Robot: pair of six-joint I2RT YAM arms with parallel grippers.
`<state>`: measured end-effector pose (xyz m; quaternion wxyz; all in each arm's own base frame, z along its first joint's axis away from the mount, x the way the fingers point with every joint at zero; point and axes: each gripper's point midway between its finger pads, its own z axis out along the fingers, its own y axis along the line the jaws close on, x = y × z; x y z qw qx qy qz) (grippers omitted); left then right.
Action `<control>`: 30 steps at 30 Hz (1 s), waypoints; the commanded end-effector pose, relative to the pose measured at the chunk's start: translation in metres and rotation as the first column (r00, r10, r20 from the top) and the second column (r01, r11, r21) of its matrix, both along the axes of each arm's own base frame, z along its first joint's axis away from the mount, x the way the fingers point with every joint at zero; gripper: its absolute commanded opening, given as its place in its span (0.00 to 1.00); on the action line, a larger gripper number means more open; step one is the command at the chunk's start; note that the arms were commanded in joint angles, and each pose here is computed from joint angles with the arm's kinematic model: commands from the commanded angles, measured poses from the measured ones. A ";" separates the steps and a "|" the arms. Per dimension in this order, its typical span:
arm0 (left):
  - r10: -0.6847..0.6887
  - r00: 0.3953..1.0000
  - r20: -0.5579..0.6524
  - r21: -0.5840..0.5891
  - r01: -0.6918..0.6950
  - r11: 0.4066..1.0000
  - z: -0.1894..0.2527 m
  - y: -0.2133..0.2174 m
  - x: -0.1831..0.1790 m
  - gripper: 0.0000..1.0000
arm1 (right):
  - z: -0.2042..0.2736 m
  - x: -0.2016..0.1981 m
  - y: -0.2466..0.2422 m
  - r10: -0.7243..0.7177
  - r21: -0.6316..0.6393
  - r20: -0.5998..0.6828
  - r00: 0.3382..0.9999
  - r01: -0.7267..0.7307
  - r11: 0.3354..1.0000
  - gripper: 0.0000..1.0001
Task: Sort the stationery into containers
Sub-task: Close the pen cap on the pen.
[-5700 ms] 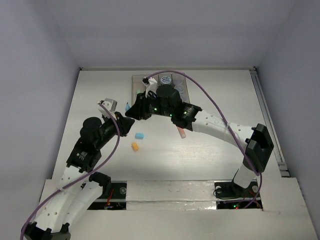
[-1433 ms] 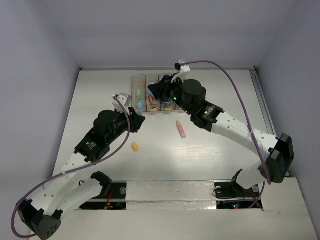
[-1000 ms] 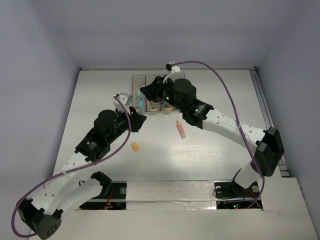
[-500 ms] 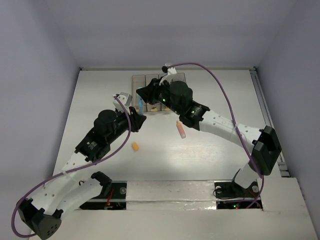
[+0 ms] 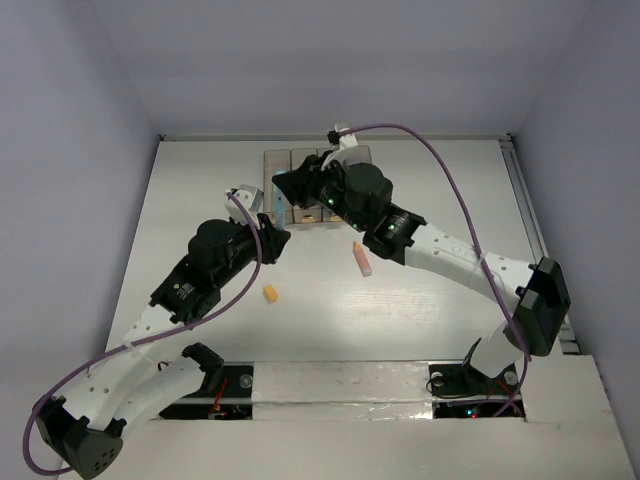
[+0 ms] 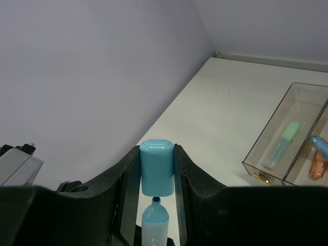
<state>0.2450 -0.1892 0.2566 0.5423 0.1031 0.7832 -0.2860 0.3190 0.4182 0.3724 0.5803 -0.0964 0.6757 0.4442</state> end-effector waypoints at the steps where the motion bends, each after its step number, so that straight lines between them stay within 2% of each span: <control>1: 0.009 0.998 0.058 -0.024 -0.008 1.000 0.020 0.001 0.002 0.00 | 0.034 -0.010 -0.003 -0.012 0.062 0.075 0.997 0.008 0.998 0.00; 30: -0.005 0.997 0.078 -0.045 0.009 0.999 0.027 0.000 -0.002 0.00 | 0.007 -0.009 0.019 0.004 0.016 0.048 0.999 -0.004 1.000 0.00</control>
